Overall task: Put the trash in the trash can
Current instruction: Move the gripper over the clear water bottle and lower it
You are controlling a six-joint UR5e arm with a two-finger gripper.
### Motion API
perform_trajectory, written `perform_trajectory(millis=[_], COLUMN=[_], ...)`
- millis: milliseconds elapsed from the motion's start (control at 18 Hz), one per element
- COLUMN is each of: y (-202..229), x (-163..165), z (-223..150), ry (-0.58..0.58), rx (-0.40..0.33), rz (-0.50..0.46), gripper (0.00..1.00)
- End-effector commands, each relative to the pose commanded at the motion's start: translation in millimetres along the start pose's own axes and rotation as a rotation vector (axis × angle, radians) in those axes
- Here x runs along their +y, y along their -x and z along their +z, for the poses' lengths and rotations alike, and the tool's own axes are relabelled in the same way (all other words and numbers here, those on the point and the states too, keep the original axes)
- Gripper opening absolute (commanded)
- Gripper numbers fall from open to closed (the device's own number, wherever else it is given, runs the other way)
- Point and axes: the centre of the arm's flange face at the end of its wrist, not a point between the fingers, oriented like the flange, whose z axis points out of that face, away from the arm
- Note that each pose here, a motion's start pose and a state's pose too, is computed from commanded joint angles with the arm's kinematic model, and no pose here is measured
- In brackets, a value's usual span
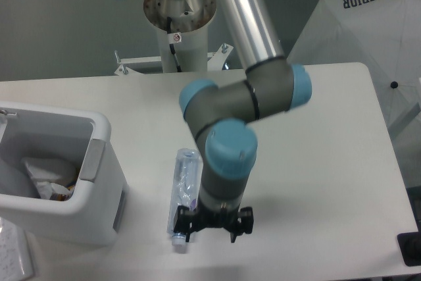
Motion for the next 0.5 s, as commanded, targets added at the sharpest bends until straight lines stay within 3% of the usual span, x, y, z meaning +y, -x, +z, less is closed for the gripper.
perform_trajectory(millis=[500], y=[-35], x=[-21], z=[39], ry=[0.14], rx=[0.014], rz=[0.039], gripper=[1.0])
